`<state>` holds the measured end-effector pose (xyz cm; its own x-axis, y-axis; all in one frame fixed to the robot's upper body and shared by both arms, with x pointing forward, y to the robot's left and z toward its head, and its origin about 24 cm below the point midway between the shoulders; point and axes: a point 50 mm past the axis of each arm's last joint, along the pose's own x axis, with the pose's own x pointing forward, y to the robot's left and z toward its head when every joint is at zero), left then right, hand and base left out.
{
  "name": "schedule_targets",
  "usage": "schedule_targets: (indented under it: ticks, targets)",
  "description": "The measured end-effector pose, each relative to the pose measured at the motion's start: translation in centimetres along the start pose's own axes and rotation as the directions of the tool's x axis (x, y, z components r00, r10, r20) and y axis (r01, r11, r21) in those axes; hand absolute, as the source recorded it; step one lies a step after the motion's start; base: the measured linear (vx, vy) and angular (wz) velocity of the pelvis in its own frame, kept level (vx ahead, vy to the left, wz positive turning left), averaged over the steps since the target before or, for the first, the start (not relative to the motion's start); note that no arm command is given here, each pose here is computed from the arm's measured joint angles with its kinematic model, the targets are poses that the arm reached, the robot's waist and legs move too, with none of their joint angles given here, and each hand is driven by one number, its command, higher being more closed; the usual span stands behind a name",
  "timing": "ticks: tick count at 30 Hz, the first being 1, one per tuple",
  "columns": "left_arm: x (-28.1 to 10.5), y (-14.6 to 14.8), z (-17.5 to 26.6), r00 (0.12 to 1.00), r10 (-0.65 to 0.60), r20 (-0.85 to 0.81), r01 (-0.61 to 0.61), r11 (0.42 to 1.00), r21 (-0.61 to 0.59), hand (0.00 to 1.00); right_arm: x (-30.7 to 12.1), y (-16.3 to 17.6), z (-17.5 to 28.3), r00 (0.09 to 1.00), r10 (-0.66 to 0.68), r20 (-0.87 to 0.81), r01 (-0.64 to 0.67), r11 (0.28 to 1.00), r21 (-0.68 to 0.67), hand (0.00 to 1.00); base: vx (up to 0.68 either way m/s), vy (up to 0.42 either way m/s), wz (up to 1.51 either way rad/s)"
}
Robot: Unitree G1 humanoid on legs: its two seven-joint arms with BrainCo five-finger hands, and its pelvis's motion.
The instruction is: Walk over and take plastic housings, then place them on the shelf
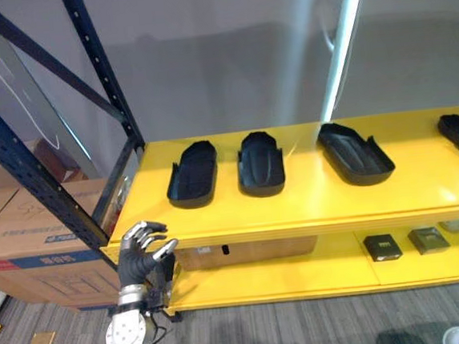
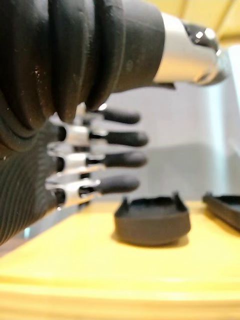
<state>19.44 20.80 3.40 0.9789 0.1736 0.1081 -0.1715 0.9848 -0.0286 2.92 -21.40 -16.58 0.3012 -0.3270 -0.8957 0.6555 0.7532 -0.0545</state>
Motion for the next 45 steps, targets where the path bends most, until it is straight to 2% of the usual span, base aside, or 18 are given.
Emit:
schedule_targets:
  ticks: [13, 17, 20, 33, 45]
  targets:
    - [4.6, 0.0, 1.5, 0.995, 0.093, 0.023, -0.093, 0.996, 0.009, 1.0, 0.9, 1.4, 3.6, 0.995, 0.044, 0.089, -0.042, 0.999, -0.018, 0.0, 0.09, -0.002, -0.07]
    - [6.3, -0.3, 2.2, 0.995, 0.091, 0.041, -0.09, 0.996, -0.018, 1.0, 1.0, 1.4, 4.2, 0.993, 0.049, 0.104, -0.047, 0.999, -0.023, 0.0, 0.06, -0.041, -0.12]
    - [7.7, 0.0, 2.8, 0.995, 0.086, 0.052, -0.085, 0.996, -0.022, 1.0, 1.3, 1.9, 6.3, 0.983, 0.077, 0.165, -0.073, 0.997, -0.029, 0.0, -0.03, -0.011, -0.22]
    - [8.0, 0.3, 2.9, 0.993, 0.114, 0.028, -0.111, 0.989, -0.097, 1.0, 1.1, 1.6, 6.4, 0.982, 0.072, 0.175, -0.07, 0.997, -0.018, 0.0, -0.05, 0.009, -0.12]
    - [9.5, 0.6, 3.2, 0.986, 0.161, 0.036, -0.156, 0.981, -0.116, 1.0, 0.9, 1.9, 7.6, 0.97, 0.087, 0.229, -0.085, 0.996, -0.017, 0.0, 0.0, 0.002, 0.0]
